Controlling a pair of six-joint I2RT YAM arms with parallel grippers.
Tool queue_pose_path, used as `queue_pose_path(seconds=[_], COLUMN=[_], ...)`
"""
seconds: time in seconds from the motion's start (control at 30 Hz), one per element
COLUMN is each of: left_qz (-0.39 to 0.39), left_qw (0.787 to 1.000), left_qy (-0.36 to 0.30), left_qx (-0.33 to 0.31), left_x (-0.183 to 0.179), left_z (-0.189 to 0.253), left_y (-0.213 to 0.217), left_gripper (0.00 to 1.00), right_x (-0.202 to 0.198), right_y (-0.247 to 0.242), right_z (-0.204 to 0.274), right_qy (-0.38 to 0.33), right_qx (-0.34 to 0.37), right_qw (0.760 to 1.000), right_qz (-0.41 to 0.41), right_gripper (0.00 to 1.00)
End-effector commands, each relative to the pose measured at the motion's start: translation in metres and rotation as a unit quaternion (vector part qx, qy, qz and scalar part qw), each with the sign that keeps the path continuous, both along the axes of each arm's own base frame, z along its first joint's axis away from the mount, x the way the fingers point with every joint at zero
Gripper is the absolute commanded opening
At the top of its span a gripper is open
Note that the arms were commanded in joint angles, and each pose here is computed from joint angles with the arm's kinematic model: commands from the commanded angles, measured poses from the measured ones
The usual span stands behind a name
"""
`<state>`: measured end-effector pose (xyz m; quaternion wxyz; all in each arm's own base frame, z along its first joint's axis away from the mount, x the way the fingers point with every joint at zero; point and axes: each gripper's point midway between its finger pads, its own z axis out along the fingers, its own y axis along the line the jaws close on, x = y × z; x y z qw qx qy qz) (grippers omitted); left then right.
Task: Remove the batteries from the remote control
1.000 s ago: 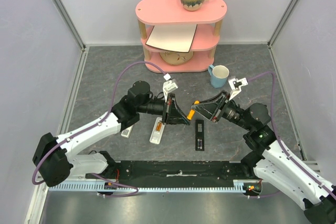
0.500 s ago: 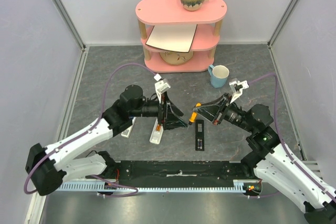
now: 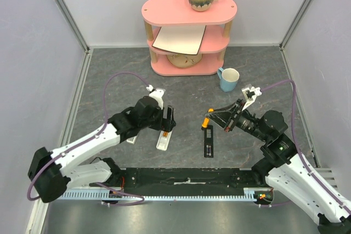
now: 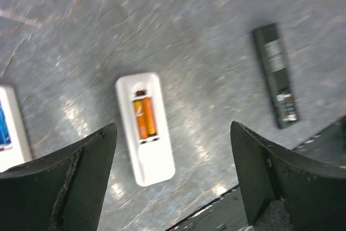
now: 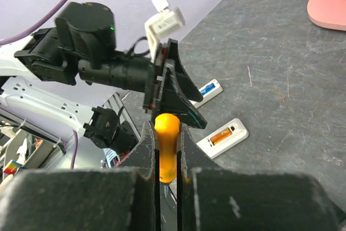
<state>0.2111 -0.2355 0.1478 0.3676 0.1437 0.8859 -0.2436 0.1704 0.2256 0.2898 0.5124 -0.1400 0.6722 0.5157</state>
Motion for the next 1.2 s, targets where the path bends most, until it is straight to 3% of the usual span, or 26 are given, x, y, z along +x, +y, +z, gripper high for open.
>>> queue_pose_path(seconds=[0.0, 0.4, 0.77, 0.87, 1.0, 1.17], left_qz=[0.051, 0.026, 0.01, 0.005, -0.026, -0.076], left_qw=[0.991, 0.98, 0.976, 0.974, 0.975, 0.98], left_qy=[0.04, 0.109, 0.127, 0.128, 0.124, 0.091], left_qx=[0.114, 0.162, 0.179, 0.189, 0.185, 0.162], left_x=[0.001, -0.026, -0.038, -0.04, -0.043, -0.039], left_z=[-0.046, -0.105, -0.131, -0.138, -0.139, -0.118], left_y=[0.035, 0.027, 0.024, 0.021, 0.007, -0.026], left_gripper=[0.89, 0.83, 0.64, 0.52, 0.13, 0.07], right_x=[0.003, 0.01, 0.015, 0.015, 0.015, 0.014], right_y=[-0.001, 0.003, 0.004, 0.003, 0.002, 0.001], right_z=[0.008, -0.009, -0.016, -0.014, -0.014, -0.016], right_qy=[-0.019, -0.005, 0.002, 0.001, 0.001, 0.002], right_qx=[-0.006, -0.026, -0.031, -0.03, -0.03, -0.032], right_qw=[1.0, 1.0, 0.999, 0.999, 0.999, 0.999], right_qz=[-0.006, -0.008, -0.015, -0.017, -0.019, -0.021], right_gripper=[0.0, 0.0, 0.0, 0.0, 0.0, 0.0])
